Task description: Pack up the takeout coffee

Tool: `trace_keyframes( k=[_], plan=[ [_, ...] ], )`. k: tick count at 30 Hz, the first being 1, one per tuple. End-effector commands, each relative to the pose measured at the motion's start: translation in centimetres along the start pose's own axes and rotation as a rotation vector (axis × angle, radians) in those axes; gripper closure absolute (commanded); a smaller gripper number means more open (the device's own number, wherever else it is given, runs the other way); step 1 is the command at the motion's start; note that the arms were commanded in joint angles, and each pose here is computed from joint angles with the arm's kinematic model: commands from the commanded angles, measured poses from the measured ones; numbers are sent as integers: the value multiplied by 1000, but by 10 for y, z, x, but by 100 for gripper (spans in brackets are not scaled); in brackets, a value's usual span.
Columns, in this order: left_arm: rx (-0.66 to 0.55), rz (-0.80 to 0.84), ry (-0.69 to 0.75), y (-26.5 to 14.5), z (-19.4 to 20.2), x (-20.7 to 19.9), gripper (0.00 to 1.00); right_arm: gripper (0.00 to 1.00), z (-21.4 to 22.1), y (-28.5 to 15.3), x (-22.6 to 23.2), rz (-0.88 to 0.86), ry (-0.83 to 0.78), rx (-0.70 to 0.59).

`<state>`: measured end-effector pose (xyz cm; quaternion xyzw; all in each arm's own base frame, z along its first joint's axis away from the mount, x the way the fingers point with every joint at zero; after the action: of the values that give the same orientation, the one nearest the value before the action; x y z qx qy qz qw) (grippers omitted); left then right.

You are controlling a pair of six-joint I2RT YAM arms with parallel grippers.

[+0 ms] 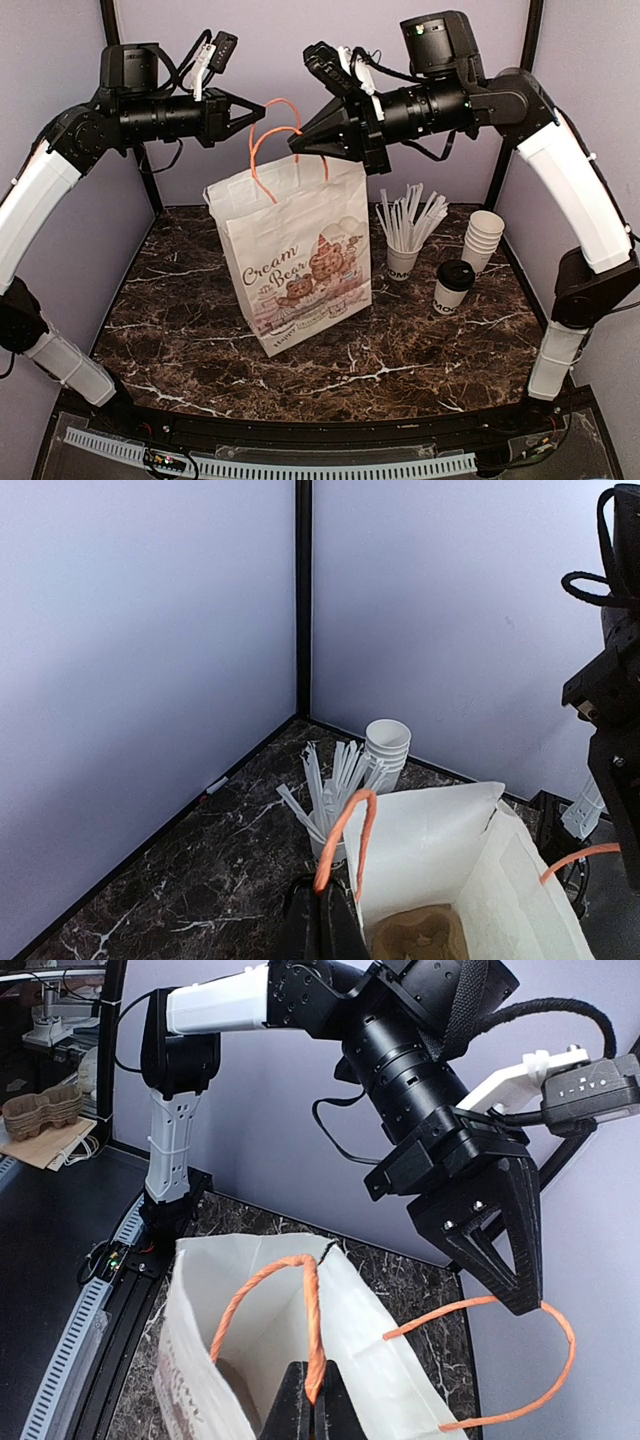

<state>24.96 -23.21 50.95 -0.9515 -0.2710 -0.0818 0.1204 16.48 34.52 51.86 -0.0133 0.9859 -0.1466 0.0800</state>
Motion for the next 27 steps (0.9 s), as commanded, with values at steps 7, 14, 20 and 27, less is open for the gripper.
trace_keyframes(
  k=[7, 14, 20, 27],
  plan=[
    [17, -16, 28, -6, 6, -1, 100, 100, -1, 12, 0, -29, 6, -17],
    [23, -17, 35, -6, 10, -1, 100, 100, 2, 17, -1, -37, 10, -11],
    [27, -18, 42, -6, 11, -2, 100, 100, 4, 21, -2, -40, 12, -1],
    [43, -20, 44, -5, 16, -2, 100, 100, 7, 25, -2, -50, 15, 7]
  ],
)
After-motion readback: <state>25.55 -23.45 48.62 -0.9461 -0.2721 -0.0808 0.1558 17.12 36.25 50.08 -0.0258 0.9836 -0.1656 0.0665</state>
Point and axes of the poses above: each gripper's point midway between its finger pads, its own y axis out along the fingers, its own x axis along the line the jaws close on, z = x × y, the point moved 8 cm from there along -y, back along the fingers, and after that the axes turned 14 degrees about y, right-handed, at the moved point
